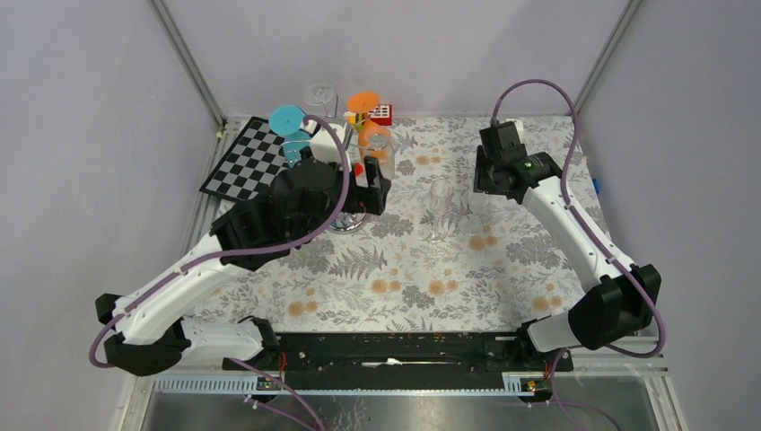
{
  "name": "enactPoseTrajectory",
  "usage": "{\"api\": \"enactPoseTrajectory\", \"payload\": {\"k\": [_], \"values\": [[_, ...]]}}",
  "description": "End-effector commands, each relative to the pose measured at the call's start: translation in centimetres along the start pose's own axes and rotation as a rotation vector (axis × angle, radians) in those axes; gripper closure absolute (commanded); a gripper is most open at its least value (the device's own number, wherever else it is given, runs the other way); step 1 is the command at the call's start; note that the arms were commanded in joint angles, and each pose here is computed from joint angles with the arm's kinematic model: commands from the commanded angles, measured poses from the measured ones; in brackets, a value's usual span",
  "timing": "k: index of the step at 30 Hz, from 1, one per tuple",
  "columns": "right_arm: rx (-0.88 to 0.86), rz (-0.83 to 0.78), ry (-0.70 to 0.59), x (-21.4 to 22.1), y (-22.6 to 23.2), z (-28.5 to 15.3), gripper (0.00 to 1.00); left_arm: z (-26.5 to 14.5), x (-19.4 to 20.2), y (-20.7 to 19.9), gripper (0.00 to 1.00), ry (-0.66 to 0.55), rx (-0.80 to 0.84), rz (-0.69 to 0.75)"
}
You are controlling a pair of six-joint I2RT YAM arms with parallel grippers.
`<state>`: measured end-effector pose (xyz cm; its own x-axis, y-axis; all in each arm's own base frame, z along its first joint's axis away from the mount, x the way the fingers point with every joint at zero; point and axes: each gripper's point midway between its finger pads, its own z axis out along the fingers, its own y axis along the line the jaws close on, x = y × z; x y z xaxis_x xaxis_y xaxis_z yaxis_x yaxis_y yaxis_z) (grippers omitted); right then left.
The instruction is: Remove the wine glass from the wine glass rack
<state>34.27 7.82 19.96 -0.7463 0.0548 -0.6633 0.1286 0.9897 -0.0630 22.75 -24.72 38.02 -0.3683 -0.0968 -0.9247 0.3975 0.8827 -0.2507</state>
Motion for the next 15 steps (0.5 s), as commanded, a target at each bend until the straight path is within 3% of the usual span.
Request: {"api": "enactPoseTrajectory", "payload": {"k": [1,7,12,15], "values": [[-0.078,0.040,-0.121,-3.6,0.0,-4.4,0.44,1.5,-4.8,-0.6,0.11,-0.118,-0.037,-0.065],[-0.198,0.043,-0.233,-4.7,-0.1,-9.4,0.45,3.4,-7.5,1.1,0.14,-0.189,-0.083,-0.152],[-0.589,0.122,-0.413,-6.5,5.2,-13.5,0.46,3.8,-8.3,1.4,0.18,-0.220,-0.065,-0.185],[-0.787,0.252,-0.406,-7.6,8.3,-15.4,0.44,3.6,-8.2,1.5,0.18,-0.227,-0.057,-0.192]]}}
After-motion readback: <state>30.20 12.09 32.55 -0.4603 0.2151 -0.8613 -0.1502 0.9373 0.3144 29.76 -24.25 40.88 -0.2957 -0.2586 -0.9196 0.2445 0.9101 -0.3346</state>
